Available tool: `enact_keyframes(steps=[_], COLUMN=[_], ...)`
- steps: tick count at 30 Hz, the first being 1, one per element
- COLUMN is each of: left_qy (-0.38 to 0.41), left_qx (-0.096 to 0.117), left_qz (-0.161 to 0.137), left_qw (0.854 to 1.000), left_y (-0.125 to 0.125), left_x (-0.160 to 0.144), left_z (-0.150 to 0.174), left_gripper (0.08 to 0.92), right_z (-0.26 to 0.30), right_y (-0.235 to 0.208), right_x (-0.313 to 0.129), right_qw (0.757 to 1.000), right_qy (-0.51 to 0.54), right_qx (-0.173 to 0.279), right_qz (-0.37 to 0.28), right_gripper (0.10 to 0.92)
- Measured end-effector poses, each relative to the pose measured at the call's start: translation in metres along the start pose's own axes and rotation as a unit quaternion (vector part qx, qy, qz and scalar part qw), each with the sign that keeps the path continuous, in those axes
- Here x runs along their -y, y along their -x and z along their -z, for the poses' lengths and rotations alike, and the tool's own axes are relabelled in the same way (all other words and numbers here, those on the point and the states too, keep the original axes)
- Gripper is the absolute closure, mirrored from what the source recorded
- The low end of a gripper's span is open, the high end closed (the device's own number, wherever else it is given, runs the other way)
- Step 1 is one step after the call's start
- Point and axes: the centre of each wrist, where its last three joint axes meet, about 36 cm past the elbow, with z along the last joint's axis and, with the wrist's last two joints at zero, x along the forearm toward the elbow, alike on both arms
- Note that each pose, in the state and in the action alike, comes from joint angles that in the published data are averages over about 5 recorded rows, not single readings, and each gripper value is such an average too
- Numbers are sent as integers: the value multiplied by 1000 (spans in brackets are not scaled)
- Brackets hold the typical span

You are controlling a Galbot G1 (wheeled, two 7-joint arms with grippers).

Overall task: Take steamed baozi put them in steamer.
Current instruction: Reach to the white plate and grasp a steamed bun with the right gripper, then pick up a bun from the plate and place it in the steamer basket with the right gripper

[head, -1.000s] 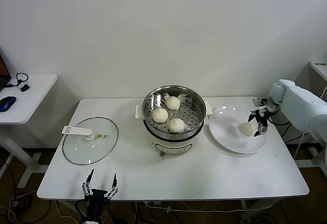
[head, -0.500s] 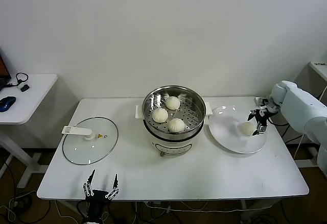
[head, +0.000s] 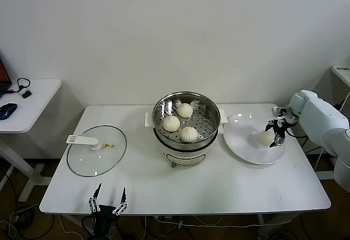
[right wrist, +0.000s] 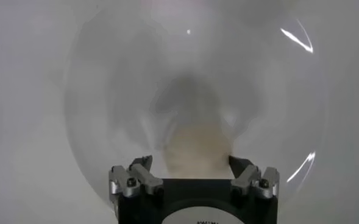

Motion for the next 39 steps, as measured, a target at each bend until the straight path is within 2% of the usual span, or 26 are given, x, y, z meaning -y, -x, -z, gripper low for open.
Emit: enact_keyframes(steps=[2, 9, 13, 21, 26, 32, 39], left_qy=[0, 0, 0, 0, 0, -1, -3], left_qx=[1, 2, 3, 7, 8, 9, 10], left_qz=[0, -1, -1, 0, 1, 0, 0], left_qw=[1000, 1000, 1000, 1000, 1000, 1000, 1000], left_y=[0, 0, -1, 0, 1, 5, 10], left_x=[0, 1, 1, 0, -1, -2, -4], left_z=[0, 1, 1, 4, 7, 10, 15], left_gripper=[177, 177, 177, 177, 177, 177, 177], right_z=[0, 1, 2, 2, 5, 22, 61], right_y=[0, 0, 1, -8, -29, -76, -150], right_x=[0, 1, 1, 4, 12, 25, 35], right_qw=[1000, 1000, 1000, 1000, 1000, 998, 994], right_qy=[1, 1, 1, -3, -16, -50, -92], right_qx=[0, -1, -1, 0, 1, 12, 33], right_qz=[-2, -8, -10, -14, -16, -24, -39], right_gripper=[208, 370, 414, 421, 420, 417, 406])
